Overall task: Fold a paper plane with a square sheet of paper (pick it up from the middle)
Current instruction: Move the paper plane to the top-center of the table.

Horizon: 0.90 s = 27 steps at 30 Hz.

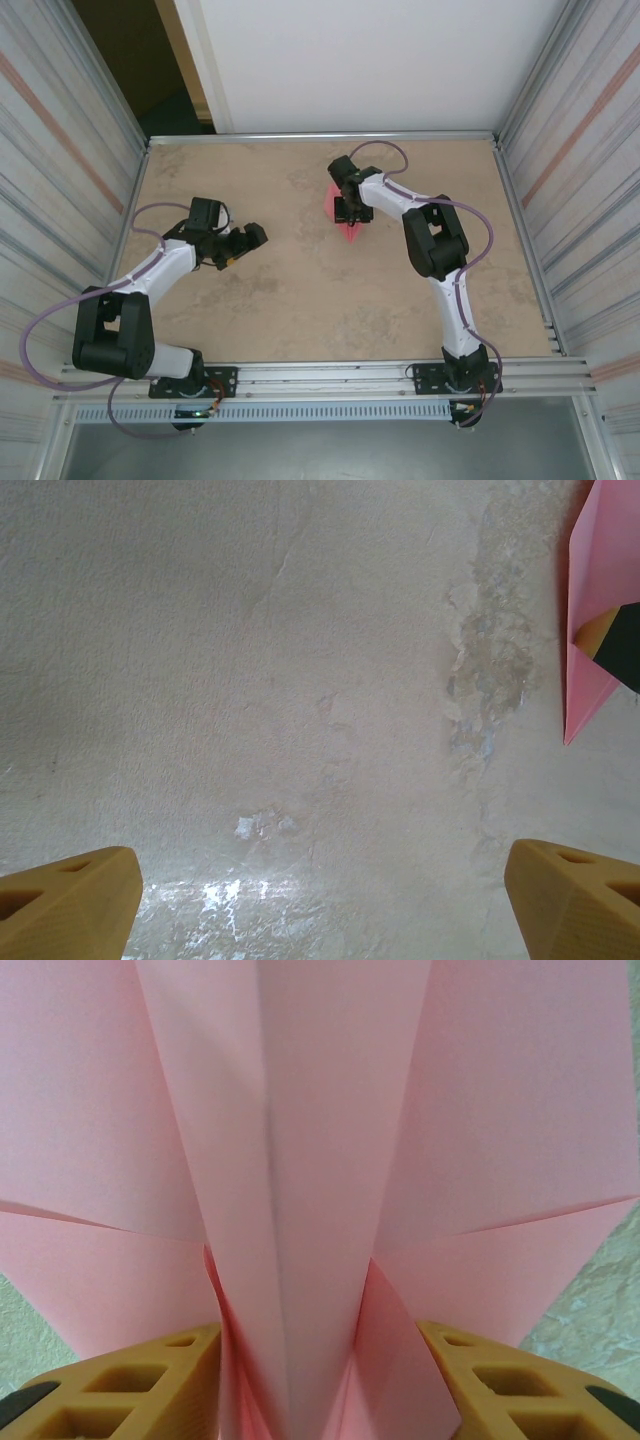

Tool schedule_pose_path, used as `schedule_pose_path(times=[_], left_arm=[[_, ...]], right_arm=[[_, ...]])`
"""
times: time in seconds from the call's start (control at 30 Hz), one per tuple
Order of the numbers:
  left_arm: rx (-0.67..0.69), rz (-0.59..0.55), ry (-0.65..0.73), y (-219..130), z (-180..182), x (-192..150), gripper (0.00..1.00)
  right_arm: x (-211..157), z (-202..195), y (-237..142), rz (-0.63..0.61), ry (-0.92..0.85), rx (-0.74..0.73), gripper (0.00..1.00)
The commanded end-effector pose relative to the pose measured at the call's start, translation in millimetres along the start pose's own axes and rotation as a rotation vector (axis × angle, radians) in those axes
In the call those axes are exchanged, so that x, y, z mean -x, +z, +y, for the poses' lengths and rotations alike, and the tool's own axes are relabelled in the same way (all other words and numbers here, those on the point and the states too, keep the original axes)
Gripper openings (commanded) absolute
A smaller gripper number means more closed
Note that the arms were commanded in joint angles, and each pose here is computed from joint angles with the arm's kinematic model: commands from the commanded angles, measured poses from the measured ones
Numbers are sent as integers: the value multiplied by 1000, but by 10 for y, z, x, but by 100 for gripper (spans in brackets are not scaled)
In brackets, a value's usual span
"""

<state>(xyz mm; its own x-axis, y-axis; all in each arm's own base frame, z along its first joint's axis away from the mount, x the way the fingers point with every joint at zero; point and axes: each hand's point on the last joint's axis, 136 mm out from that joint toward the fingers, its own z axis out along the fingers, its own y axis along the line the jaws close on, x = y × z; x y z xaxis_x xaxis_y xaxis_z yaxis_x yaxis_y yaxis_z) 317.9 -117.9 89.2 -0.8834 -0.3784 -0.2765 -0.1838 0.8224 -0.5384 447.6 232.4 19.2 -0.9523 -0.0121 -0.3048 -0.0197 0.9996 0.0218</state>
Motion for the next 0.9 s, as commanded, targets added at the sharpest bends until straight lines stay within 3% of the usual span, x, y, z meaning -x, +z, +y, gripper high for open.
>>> schedule_pose_path(times=[0.0, 0.3, 0.6, 0.73, 0.87], left_arm=[[5, 11, 4, 11, 35, -32, 94], [-3, -48, 13, -143, -64, 98, 93], [41, -172, 54, -423, -130, 356, 94], [82, -298, 84, -654, -137, 563, 98], [145, -498, 100, -934, -54, 790, 99]], right_arm=[[-279, -125, 313, 98, -11, -57, 49], [166, 13, -391, -69, 45, 45, 50], [342, -45, -1058, -197, 90, 103, 58], [379, -372, -1506, -329, 146, 79, 66], [276, -933, -1923, -494, 218, 12, 84]])
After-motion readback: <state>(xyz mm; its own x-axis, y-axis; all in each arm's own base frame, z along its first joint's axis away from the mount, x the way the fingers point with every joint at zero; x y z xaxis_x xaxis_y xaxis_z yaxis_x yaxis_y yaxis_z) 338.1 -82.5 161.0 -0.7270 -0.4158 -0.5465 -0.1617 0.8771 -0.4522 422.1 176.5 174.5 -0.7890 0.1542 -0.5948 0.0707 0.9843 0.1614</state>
